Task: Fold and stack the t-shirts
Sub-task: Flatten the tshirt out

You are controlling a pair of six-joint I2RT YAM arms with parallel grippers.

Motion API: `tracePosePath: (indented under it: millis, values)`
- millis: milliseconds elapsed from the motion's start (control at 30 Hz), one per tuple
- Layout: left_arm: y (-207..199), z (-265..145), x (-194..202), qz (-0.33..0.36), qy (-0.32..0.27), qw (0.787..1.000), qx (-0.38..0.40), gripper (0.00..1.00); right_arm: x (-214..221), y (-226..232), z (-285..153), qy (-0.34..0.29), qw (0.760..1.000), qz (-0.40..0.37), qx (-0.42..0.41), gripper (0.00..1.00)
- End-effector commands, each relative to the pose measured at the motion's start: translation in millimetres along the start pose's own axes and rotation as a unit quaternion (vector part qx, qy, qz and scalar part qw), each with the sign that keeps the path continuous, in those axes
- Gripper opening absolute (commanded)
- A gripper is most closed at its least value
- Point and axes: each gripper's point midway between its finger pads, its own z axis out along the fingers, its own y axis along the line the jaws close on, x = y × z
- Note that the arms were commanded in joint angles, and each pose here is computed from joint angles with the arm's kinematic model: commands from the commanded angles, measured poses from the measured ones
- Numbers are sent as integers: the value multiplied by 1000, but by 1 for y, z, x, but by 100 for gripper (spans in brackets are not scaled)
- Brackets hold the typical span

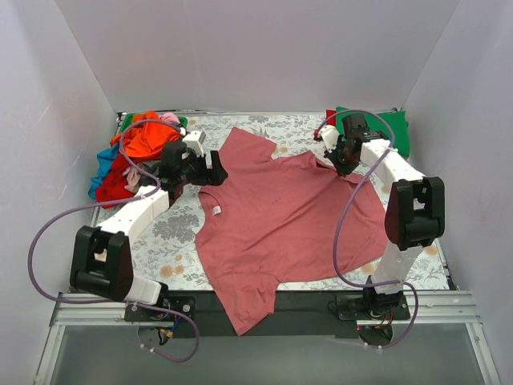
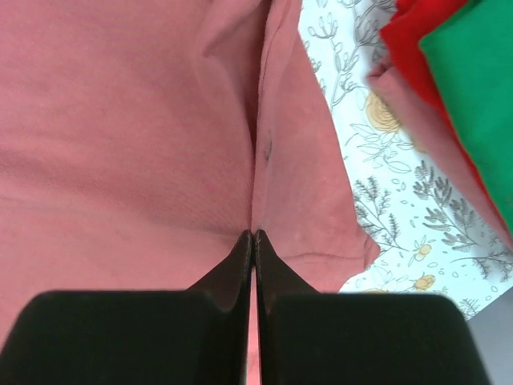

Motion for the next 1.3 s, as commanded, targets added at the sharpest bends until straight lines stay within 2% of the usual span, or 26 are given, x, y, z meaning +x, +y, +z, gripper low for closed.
tracePosePath:
  millis: [0, 200, 367, 767, 800, 900, 1167, 1267]
  values:
    - [-6, 11, -30, -7, -17, 1000, 22, 79, -12, -3, -7, -24, 999, -11, -18, 1]
    - [-4, 25, -15, -25, 9, 999, 32, 78, 17, 28, 24, 11, 996, 2, -85, 1]
    - [-1, 18, -5, -24, 13, 999, 24, 78, 41, 49, 42, 38, 992, 9, -124, 3]
    - [1, -3, 15, -15, 17, 1000, 13, 78, 36, 38, 41, 39, 994, 9, -103, 25]
    - [2, -3, 16, -14, 18, 1000, 12, 78, 37, 37, 41, 40, 994, 9, -101, 30]
    - [2, -4, 18, -13, 18, 1000, 11, 78, 37, 37, 39, 41, 994, 8, -99, 35]
    - [2, -6, 17, -11, 16, 1000, 13, 78, 40, 34, 37, 46, 995, 6, -89, 34]
    - [1, -6, 18, -11, 16, 1000, 13, 78, 41, 33, 36, 50, 995, 3, -84, 29]
